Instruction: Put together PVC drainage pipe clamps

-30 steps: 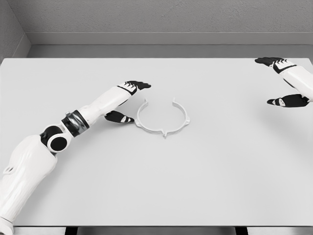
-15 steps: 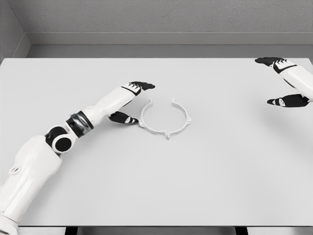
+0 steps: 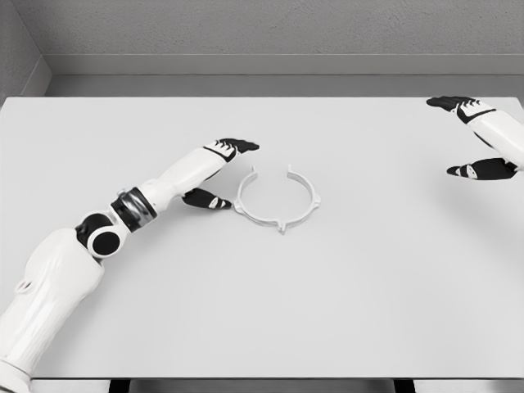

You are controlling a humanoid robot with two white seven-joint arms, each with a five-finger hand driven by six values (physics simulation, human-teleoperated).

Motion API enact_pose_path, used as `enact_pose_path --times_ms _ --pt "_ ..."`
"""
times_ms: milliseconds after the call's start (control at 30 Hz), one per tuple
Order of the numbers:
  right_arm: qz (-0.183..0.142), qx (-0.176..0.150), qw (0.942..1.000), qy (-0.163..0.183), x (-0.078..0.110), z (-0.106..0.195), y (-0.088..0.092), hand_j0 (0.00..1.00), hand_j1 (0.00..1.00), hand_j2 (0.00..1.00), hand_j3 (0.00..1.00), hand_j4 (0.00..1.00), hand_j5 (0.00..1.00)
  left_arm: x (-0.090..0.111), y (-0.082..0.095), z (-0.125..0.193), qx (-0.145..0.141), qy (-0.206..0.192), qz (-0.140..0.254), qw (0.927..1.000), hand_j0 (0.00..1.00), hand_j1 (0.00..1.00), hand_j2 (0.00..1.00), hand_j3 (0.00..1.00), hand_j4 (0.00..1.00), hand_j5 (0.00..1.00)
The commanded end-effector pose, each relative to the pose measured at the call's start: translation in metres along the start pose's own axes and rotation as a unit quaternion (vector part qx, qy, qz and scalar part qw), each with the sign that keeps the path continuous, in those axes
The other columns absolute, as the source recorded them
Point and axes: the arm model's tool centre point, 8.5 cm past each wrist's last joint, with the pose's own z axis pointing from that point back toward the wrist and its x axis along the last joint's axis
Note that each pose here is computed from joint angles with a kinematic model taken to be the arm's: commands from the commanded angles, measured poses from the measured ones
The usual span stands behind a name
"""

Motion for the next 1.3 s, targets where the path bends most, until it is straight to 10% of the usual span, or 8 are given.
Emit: enact_pose_path --times_ms 0,1267 --pt "-0.002 -0.002 1.0 0.0 0.0 0.0 -0.001 1.0 1.0 1.0 1.0 1.0 1.0 0.0 0.002 0.001 0.003 0.0 0.002 1.0 1.0 1.0 1.0 1.0 1.0 1.0" --pt "-0.003 -0.003 1.0 0.0 0.0 0.001 -0.001 1.0 1.0 1.0 1.0 1.0 1.0 0.018 -0.01 -0.018 0.005 -0.024 0.015 0.9996 1.0 1.0 1.0 1.0 1.0 1.0"
